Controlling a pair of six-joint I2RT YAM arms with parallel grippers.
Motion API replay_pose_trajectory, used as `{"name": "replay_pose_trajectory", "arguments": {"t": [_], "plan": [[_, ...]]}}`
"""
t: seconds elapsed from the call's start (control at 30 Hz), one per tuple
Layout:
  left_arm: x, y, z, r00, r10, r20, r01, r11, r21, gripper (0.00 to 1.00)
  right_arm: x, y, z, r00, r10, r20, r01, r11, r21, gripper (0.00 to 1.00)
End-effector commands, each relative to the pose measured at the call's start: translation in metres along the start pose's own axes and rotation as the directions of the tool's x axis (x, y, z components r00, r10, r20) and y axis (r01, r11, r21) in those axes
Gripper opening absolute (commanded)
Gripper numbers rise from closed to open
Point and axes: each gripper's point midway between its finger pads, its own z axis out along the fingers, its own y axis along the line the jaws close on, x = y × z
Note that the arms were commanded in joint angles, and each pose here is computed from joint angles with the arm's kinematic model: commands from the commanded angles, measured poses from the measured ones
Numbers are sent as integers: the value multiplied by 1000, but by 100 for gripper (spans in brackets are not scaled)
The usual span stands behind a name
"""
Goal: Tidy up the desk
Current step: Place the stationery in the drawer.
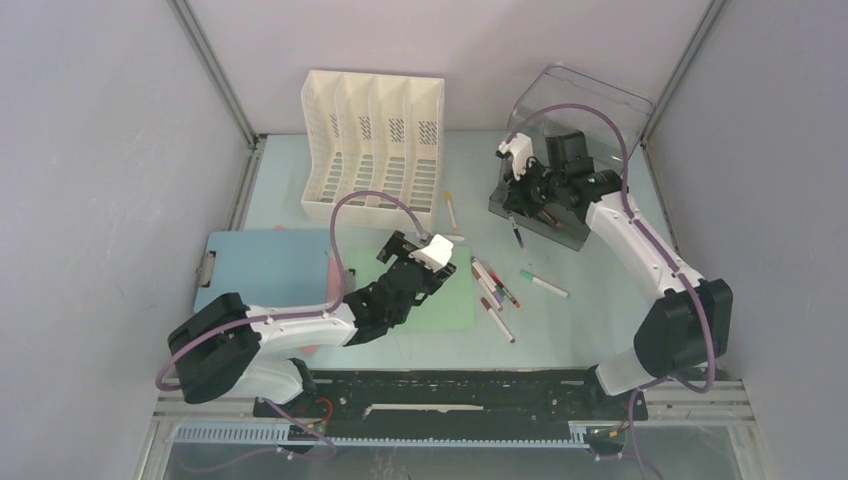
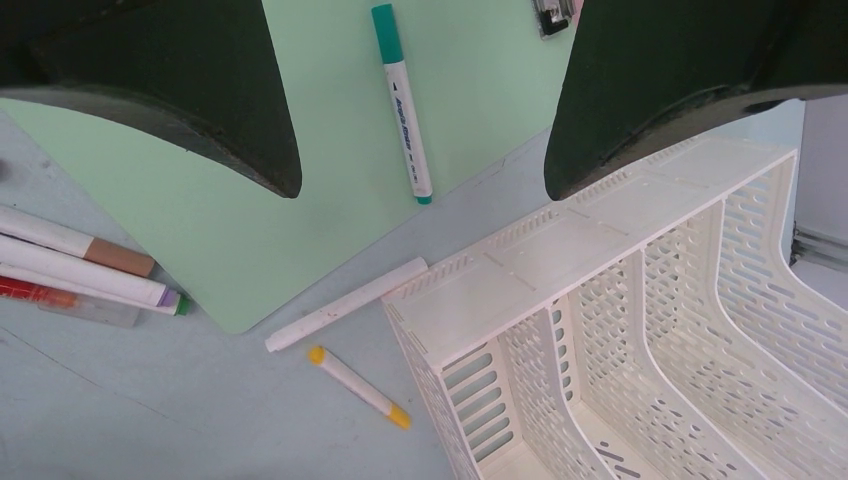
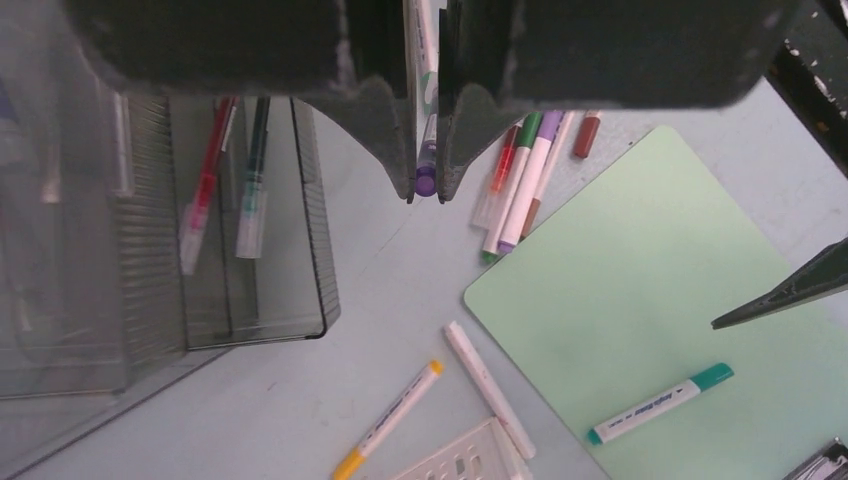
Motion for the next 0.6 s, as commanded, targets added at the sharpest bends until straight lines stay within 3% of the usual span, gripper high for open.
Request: {"name": "replay_pose_trajectory", "arguments": {"t": [0.0,0.57], "plan": [[-23,4,3,999,-16,46,18,999,-38,100,-28,-14,-22,990,-35,136,23,996,91,0],[-23,0,4,999,12,36,-10,999,-46,100,-46,-50,-78,946,-99,309,-10,944,331,0]]}}
